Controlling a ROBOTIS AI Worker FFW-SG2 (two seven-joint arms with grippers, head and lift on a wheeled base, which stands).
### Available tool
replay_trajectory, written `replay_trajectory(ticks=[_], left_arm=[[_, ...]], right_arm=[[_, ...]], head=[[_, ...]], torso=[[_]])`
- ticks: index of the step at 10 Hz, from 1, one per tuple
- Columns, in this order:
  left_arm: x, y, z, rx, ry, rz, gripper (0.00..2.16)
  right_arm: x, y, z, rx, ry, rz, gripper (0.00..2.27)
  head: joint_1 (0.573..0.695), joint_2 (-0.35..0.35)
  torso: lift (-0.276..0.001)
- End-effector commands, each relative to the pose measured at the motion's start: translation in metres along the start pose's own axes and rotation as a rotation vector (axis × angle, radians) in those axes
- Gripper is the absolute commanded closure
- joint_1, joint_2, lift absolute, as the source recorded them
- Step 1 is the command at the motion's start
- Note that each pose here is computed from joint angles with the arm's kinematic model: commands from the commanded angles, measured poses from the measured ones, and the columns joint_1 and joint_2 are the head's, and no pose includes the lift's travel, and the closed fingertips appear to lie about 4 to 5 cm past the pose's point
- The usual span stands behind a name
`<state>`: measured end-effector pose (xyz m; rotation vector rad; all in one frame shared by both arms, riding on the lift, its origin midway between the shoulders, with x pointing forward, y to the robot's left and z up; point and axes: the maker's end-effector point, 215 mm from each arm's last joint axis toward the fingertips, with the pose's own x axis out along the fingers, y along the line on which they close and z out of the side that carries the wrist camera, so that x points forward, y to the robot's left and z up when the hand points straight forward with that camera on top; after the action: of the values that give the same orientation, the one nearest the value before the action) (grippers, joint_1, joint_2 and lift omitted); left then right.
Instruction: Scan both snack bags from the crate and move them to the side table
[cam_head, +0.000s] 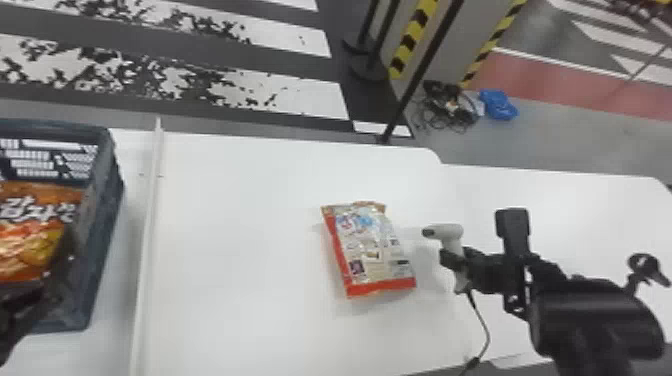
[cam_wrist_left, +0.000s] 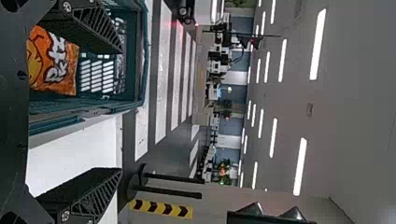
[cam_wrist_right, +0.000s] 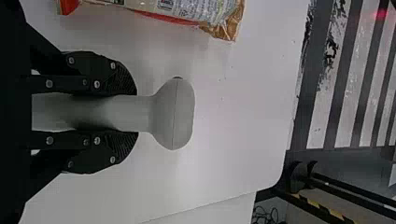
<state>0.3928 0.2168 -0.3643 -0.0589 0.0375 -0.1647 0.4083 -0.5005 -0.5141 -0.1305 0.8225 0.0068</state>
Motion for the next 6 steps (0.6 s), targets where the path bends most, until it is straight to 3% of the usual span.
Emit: replay_trajectory(ticks=[1,3,6], left_arm=[[0.0,0.0,0.0,0.0,-0.001,0.0,0.1],[0.0,0.0,0.001,0.0,-0.002,0.0,0.1],[0.0,-0.001,0.001,-0.001,-0.002,-0.001,0.1]], right_arm=[[-0.017,0.012,-0.008,0.028,0.015,0.021,2.25],[-0.029,0.033,-0.015,0.05,0.029,0.061,2.25],[-0.039,0.058,-0.005,0.039,0.002,0.098,2.25]], head=[[0.695,-0.35],[0.695,-0.35],[0.695,-0.346]], torso=[[-0.075],[-0.075],[-0.075]])
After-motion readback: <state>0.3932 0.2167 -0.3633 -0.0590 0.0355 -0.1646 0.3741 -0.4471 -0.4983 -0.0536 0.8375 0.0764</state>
